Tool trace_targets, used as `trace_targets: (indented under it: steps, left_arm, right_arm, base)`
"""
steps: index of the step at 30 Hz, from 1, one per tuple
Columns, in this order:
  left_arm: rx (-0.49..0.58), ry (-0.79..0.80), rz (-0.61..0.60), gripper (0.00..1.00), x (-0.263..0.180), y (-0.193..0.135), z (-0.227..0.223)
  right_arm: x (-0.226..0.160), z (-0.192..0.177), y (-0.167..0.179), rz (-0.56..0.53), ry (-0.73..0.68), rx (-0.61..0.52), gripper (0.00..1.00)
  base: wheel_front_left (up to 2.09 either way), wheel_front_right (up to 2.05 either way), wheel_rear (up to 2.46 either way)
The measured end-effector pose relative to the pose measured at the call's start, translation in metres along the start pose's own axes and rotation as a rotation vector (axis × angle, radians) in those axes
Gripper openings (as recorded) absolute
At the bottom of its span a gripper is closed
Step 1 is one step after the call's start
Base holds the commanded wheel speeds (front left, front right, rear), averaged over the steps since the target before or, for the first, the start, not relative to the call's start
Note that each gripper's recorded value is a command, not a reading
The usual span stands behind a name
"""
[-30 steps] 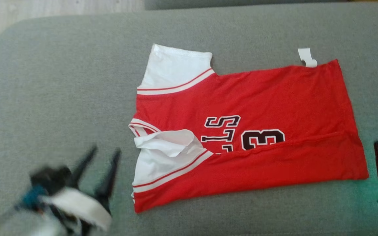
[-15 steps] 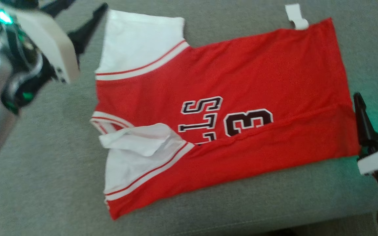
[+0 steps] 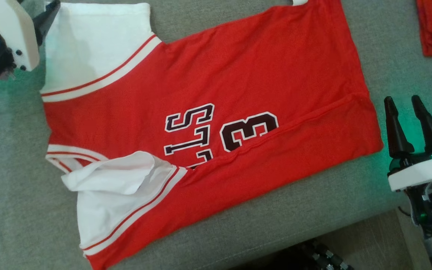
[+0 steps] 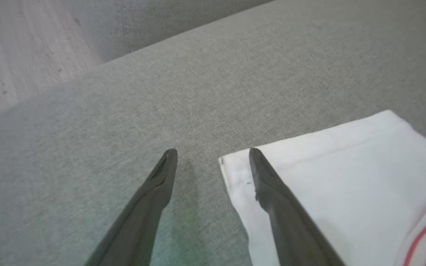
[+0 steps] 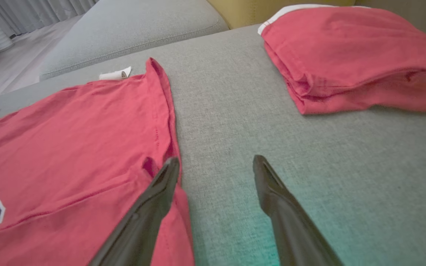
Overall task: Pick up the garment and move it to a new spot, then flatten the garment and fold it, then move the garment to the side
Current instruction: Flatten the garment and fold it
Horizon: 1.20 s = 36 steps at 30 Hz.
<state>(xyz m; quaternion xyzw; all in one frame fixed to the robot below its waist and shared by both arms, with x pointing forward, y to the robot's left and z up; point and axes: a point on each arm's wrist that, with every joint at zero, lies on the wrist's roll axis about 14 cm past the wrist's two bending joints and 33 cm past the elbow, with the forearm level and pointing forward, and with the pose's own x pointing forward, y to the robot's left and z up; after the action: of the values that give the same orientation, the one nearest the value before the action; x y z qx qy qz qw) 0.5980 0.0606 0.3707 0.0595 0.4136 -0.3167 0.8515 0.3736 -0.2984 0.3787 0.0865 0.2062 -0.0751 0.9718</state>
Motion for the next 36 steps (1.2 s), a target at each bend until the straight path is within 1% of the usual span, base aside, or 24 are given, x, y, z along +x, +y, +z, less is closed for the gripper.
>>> trace_targets:
  steps: [2, 6, 7, 8, 9, 10, 16, 18, 22, 25, 28, 31, 36]
  left_arm:
    - [0.007, 0.033, -0.006, 1.00, 0.005, -0.001, -0.008]
    - [0.001, 0.057, -0.017, 1.00, 0.007, -0.002, -0.010]
    - [0.002, 0.066, -0.021, 0.92, 0.007, -0.002, -0.010]
    - [0.003, 0.066, -0.021, 0.49, 0.006, -0.002, -0.010]
    - [0.003, 0.069, -0.023, 0.11, 0.006, -0.002, -0.011]
    - [0.003, 0.069, -0.023, 0.00, 0.006, -0.002, -0.011]
    - [0.023, 0.052, -0.055, 0.00, 0.001, -0.011, -0.010]
    - [0.038, 0.033, -0.056, 0.00, -0.002, -0.012, -0.008]
    - [0.068, -0.017, -0.062, 0.00, -0.010, -0.018, 0.000]
    - [0.087, -0.039, -0.060, 0.00, -0.016, -0.019, 0.003]
    - [0.106, -0.061, -0.060, 0.00, -0.023, -0.021, 0.011]
    - [0.119, -0.074, -0.062, 0.00, -0.028, -0.022, 0.015]
    - [0.131, -0.073, -0.067, 0.00, -0.030, -0.022, 0.013]
  right_arm:
    - [0.000, -0.003, -0.002, -0.007, 0.004, 0.004, 1.00]
    - [0.001, -0.003, -0.004, -0.013, -0.001, 0.010, 1.00]
    - [0.001, -0.002, -0.004, -0.014, -0.005, 0.009, 1.00]
    - [0.002, -0.001, -0.004, -0.013, -0.010, 0.008, 1.00]
    - [0.004, 0.000, -0.004, -0.012, -0.012, 0.007, 1.00]
    - [0.004, 0.000, -0.004, -0.012, -0.012, 0.007, 1.00]
    - [0.017, 0.015, 0.006, 0.025, -0.056, 0.007, 1.00]
    - [0.027, 0.028, 0.016, 0.059, -0.080, 0.011, 1.00]
    - [0.054, 0.066, 0.040, 0.141, -0.115, -0.019, 1.00]
    - [0.074, 0.078, 0.059, 0.193, -0.064, -0.045, 1.00]
    - [0.090, 0.070, 0.068, 0.209, 0.053, -0.082, 1.00]
    - [0.102, 0.058, 0.069, 0.201, 0.154, -0.106, 1.00]
    - [0.119, 0.053, 0.076, 0.206, 0.204, -0.150, 1.00]
  base:
    - [0.00, 0.00, 0.00]
    - [0.00, 0.00, 0.00]
    - [0.00, 0.00, 0.00]
    - [0.00, 0.00, 0.00]
    - [0.00, 0.00, 0.00]
    - [0.00, 0.00, 0.00]
    - [0.00, 0.00, 0.00]
    - [0.00, 0.00, 0.00]
    - [0.00, 0.00, 0.00]
    - [0.00, 0.00, 0.00]
    - [0.00, 0.00, 0.00]
    - [0.00, 0.00, 0.00]
    - [0.00, 0.00, 0.00]
